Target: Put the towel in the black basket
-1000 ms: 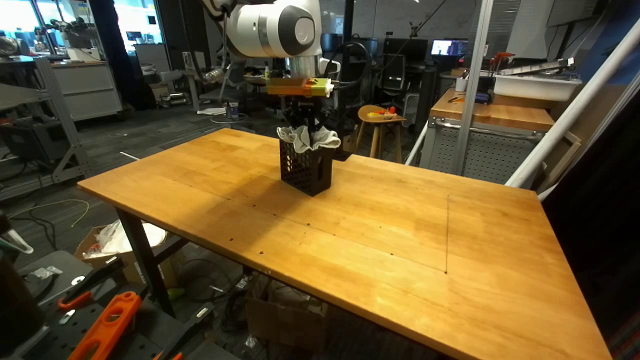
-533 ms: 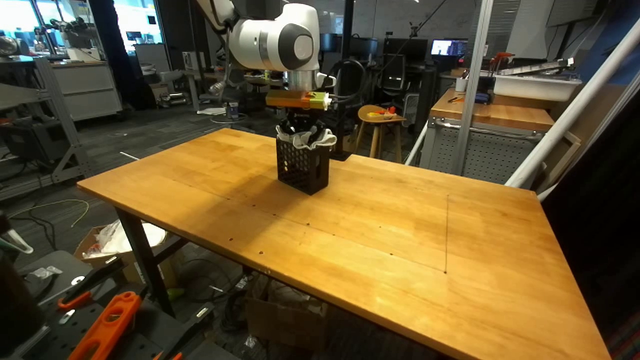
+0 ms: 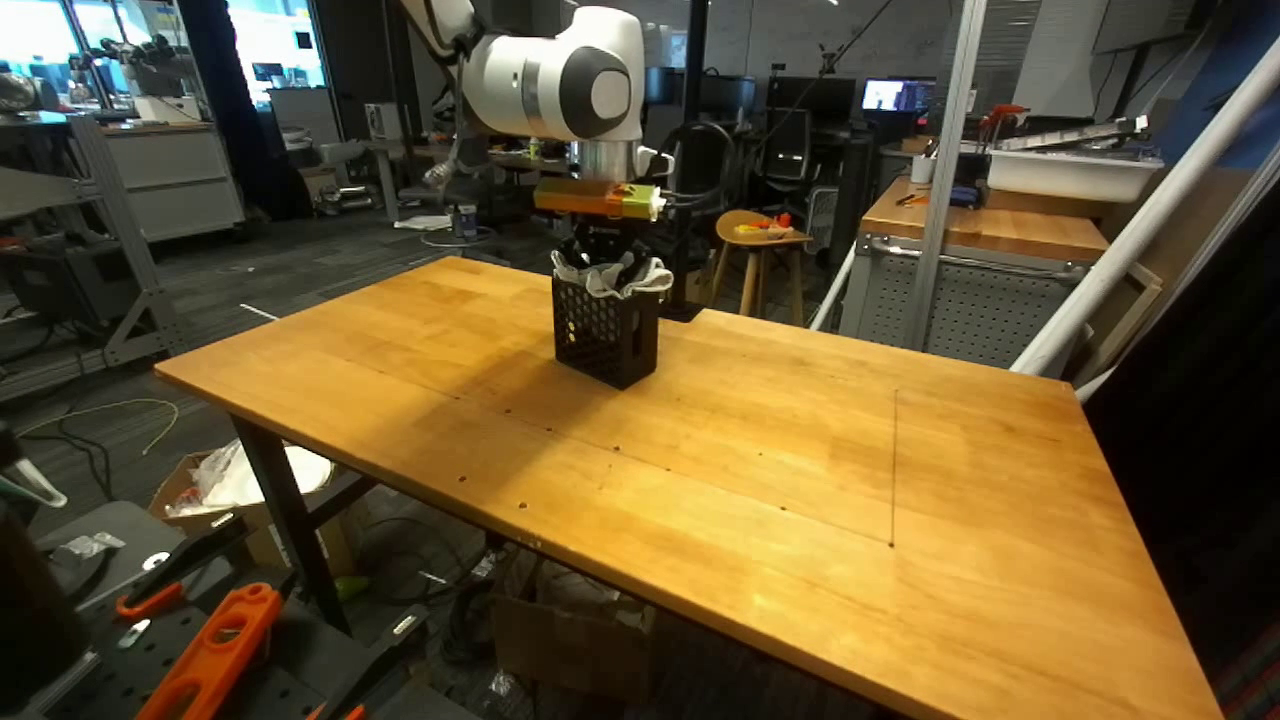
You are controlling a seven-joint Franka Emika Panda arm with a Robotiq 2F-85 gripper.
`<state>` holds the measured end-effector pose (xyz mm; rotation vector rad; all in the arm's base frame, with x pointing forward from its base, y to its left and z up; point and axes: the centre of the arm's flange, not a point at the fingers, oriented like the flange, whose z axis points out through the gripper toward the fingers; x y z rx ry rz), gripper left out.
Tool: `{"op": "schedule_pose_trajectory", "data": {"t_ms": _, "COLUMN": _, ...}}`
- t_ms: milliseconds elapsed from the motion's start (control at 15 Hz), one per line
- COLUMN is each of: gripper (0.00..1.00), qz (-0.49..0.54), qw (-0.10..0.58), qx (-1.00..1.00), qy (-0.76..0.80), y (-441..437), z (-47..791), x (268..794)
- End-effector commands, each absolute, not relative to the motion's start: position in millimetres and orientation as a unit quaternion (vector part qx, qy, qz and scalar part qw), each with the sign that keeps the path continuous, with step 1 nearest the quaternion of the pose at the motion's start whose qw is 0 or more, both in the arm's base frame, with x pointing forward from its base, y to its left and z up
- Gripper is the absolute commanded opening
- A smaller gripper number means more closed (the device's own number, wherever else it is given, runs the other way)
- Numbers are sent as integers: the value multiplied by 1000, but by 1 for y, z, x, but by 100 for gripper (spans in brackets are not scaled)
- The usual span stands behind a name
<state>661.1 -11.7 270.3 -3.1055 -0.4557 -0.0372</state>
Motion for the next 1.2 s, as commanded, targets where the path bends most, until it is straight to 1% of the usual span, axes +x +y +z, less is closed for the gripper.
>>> {"op": "schedule_pose_trajectory", "data": {"t_ms": 0, "gripper": 9, "qz": -3, "qw": 9, "qx": -991, "qy": -131, "y": -18, "z": 284, "x": 665}}
{"op": "schedule_pose_trajectory", "data": {"t_ms": 133, "gripper": 9, "qz": 0, "qw": -2, "qx": -993, "qy": -115, "y": -22, "z": 301, "x": 665}}
{"op": "schedule_pose_trajectory", "data": {"t_ms": 333, "gripper": 11, "qz": 14, "qw": -15, "qx": -997, "qy": -76, "y": -23, "z": 323, "x": 664}}
{"op": "schedule_pose_trajectory", "data": {"t_ms": 400, "gripper": 10, "qz": 15, "qw": -18, "qx": -998, "qy": -60, "y": -22, "z": 334, "x": 663}}
{"op": "schedule_pose_trajectory", "data": {"t_ms": 667, "gripper": 9, "qz": 6, "qw": -39, "qx": -999, "qy": -17, "y": -15, "z": 378, "x": 665}}
{"op": "schedule_pose_trajectory", "data": {"t_ms": 733, "gripper": 11, "qz": 1, "qw": -45, "qx": -999, "qy": -9, "y": -11, "z": 389, "x": 665}}
{"op": "schedule_pose_trajectory", "data": {"t_ms": 800, "gripper": 10, "qz": -4, "qw": -48, "qx": -999, "qy": -3, "y": -7, "z": 397, "x": 666}}
{"op": "schedule_pose_trajectory", "data": {"t_ms": 1067, "gripper": 10, "qz": -42, "qw": -37, "qx": -998, "qy": -6, "y": 10, "z": 422, "x": 671}}
{"op": "schedule_pose_trajectory", "data": {"t_ms": 1133, "gripper": 18, "qz": -49, "qw": -33, "qx": -998, "qy": -16, "y": 13, "z": 424, "x": 673}}
